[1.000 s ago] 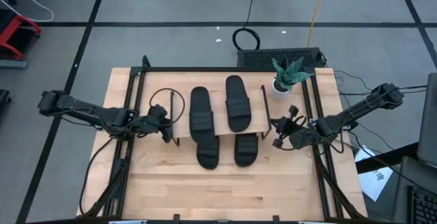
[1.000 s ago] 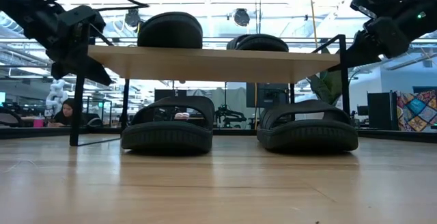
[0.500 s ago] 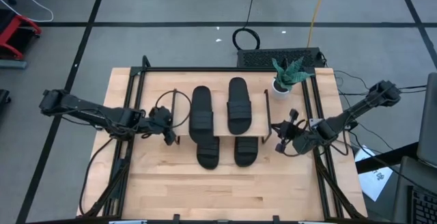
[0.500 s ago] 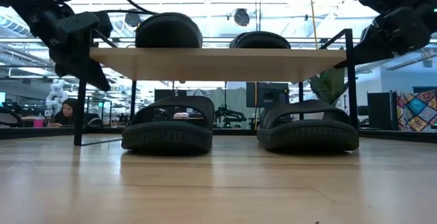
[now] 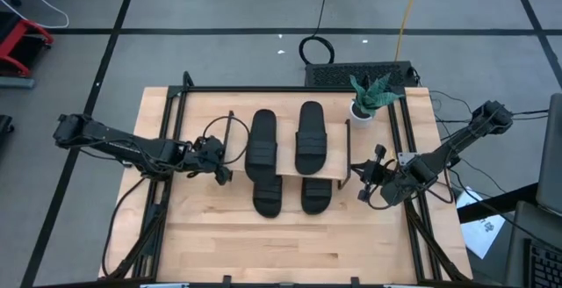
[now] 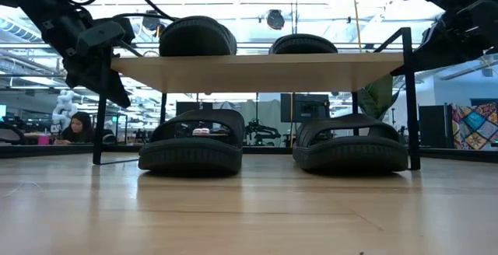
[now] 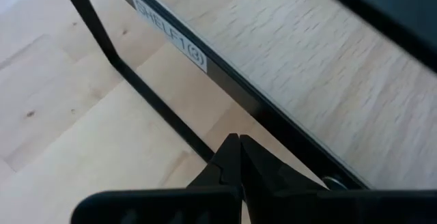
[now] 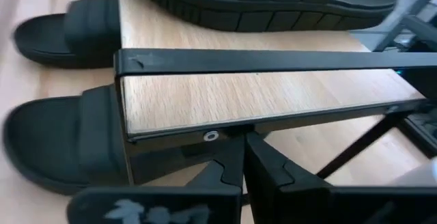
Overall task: Pick and place slides into the shelf
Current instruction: Adjust the shelf
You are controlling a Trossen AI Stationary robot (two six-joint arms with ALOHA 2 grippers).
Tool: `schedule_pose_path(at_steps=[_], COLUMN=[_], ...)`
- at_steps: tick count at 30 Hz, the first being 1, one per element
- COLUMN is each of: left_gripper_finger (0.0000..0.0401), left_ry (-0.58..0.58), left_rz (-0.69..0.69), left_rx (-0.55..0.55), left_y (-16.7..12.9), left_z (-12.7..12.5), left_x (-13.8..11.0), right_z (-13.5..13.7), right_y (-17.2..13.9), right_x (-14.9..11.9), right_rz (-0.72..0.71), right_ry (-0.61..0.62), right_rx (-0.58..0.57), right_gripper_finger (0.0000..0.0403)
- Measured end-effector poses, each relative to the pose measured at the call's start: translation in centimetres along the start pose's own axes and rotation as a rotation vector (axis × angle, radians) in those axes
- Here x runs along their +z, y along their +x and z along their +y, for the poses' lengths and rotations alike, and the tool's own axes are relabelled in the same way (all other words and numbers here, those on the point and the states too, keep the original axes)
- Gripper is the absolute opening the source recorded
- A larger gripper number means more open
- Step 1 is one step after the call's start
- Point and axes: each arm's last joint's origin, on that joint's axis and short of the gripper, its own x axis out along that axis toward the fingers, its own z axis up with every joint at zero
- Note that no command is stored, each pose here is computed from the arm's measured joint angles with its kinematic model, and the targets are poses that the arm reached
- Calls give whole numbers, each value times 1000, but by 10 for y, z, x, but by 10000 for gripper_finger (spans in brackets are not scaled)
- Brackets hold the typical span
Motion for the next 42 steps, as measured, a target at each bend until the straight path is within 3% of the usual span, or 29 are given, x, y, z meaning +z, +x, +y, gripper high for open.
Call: schedule_pose_path(at_steps=[15, 42], left_gripper_finger=[0, 0], left_ry=[39, 34], left_rz=[14, 43], left_rx=[-78, 34], left_y=[-4, -4], left_z=[-12, -3], left_x=[-9, -14], right_z=[-4, -11], right_y=[1, -1], right_x=[-1, -7], right_rz=[-10, 25], right_ry=[4, 121], right_rx=[-69, -127], right_gripper_finger=[0, 0])
